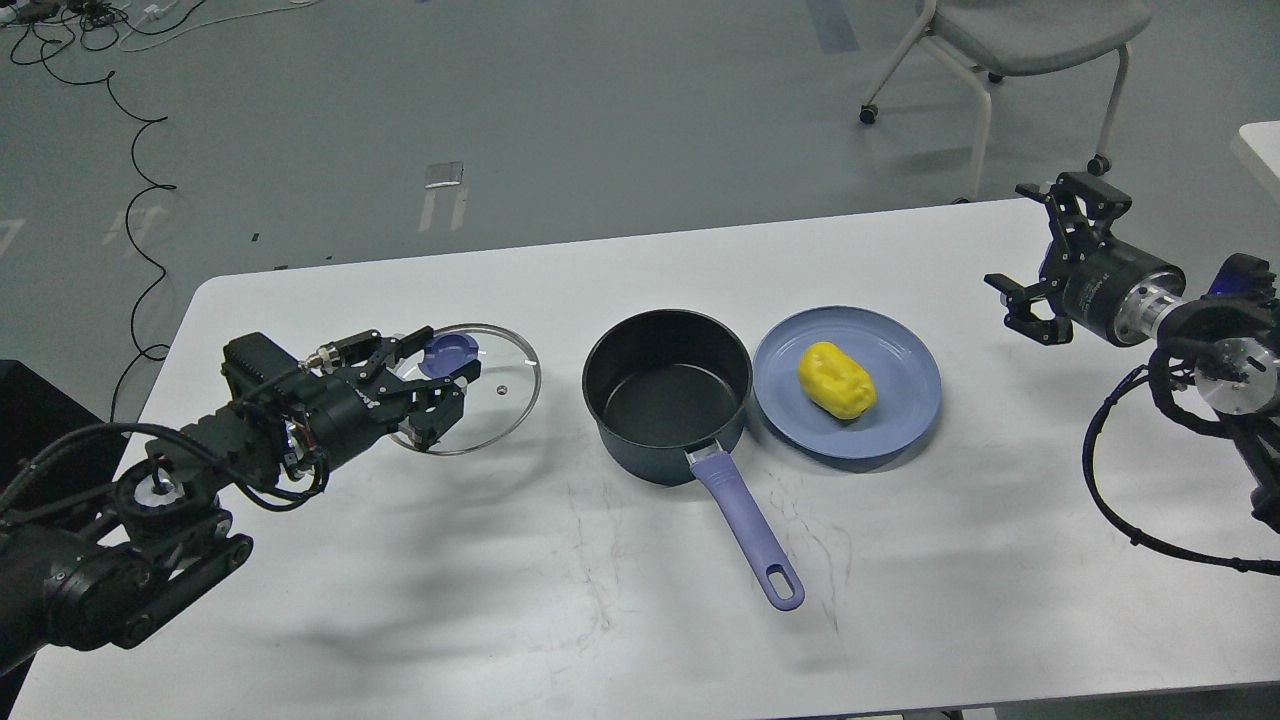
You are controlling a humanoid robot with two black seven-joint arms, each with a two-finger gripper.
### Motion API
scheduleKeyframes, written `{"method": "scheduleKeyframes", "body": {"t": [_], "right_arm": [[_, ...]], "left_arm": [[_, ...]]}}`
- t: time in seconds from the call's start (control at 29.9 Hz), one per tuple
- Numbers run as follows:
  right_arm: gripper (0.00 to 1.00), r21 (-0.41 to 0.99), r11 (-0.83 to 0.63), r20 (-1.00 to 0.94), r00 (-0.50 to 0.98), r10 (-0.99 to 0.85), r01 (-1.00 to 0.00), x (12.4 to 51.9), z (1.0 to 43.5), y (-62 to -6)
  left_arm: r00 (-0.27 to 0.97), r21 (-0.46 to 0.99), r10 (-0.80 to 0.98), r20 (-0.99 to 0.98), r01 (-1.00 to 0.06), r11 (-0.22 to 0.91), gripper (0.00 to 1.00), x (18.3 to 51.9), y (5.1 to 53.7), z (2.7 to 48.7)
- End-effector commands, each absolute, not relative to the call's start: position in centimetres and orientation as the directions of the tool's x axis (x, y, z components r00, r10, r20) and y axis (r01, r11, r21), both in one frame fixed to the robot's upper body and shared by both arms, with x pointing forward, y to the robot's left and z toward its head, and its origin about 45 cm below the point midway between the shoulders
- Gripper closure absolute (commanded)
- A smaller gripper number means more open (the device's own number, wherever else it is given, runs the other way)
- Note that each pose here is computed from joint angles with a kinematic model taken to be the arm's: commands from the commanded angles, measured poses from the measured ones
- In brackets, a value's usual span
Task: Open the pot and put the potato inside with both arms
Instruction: 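Lift the glass lid off the saucepan and carry it toward the left arm, then lower the lid onto the table and open the left gripper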
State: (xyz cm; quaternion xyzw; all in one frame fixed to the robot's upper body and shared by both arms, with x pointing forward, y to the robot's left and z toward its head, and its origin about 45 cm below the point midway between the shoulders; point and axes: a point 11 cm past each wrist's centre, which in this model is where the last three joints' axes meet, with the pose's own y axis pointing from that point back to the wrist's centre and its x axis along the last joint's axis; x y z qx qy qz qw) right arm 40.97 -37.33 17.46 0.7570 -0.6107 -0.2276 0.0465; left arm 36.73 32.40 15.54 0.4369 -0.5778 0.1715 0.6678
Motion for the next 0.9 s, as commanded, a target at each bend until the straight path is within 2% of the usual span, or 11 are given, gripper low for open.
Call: {"method": "scheduleKeyframes", "body": {"t": [0.0,0.47,0.77,0.87], "right_arm": [[0.0,0.35,-0.25,-0.288,0.15,-0.946,-0.903,40.9,17.4,-37.3],[0.0,0.356,-0.251,-0.282,0.153,-0.947,-0.9,40.8,17.3,-37.4],[0.0,0.352,-0.256,-0.273,0.163,-0.948,-0.9,40.8,17.6,-37.4],[0.0,0.349,-0.257,-0.273,0.165,-0.948,-0.901,40.9,17.7,-37.4]], "left_arm": [[0.3,0.409,-0.283,0.911,-0.745,0.527,0.69,36.1,34.0,13.8],[0.305,0.425,-0.298,0.905,-0.707,0.566,0.67,34.8,34.1,12.5],[0.325,0.435,-0.291,0.9,-0.72,0.541,0.59,34.4,35.4,11.8],[0.329,0.437,-0.288,0.899,-0.706,0.557,0.54,34.2,35.3,11.6]]}}
